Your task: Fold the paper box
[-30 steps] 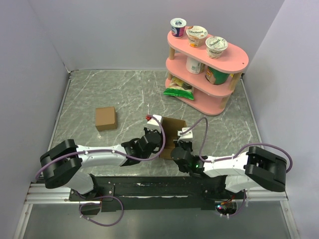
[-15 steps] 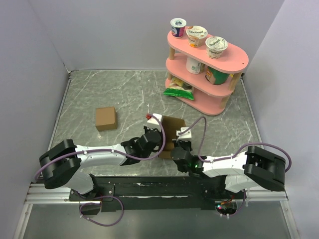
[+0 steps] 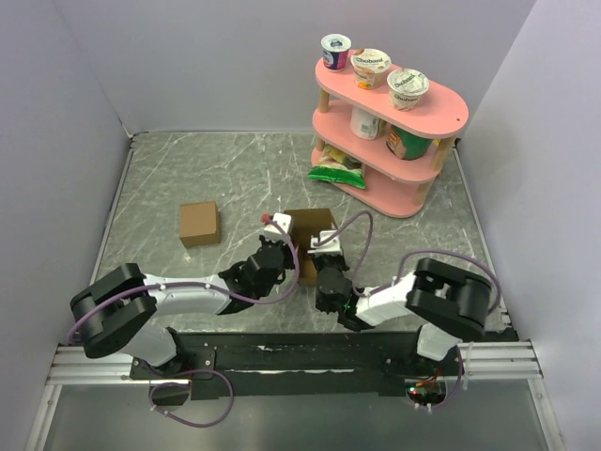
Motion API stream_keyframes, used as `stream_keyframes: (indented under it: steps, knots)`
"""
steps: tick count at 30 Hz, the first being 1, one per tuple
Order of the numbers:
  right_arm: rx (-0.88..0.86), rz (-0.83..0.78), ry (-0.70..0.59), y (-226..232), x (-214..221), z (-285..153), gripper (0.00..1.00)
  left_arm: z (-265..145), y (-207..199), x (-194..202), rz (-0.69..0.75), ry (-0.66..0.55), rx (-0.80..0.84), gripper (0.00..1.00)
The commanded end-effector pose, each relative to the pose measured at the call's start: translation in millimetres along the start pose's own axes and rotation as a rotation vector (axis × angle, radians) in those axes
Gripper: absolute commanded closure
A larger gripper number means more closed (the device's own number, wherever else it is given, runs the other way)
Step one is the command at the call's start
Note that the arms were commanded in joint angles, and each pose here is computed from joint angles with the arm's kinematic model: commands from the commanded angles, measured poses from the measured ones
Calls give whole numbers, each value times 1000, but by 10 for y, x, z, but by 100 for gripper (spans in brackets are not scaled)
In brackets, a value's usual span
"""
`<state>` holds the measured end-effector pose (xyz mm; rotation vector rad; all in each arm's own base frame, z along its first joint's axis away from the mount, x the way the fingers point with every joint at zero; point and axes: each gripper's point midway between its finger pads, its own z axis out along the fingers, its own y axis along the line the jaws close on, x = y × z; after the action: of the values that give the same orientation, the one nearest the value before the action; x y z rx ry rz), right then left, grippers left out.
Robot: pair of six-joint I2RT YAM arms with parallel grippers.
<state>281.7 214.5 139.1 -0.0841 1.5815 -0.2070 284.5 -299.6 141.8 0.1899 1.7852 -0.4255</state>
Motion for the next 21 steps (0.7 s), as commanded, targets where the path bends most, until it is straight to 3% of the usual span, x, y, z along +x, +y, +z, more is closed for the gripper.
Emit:
stream_keyframes:
  steps: [1,13,21]
  knots:
    - [-37,118,-103,236,-368,53,89,-65,-349,-36,-65,-45,184,99]
    - [-91,121,4,287,-6,-18,92,110,-434,134,-156,38,153,99]
    - [-116,138,70,344,204,-57,94,102,-446,346,-130,68,155,99]
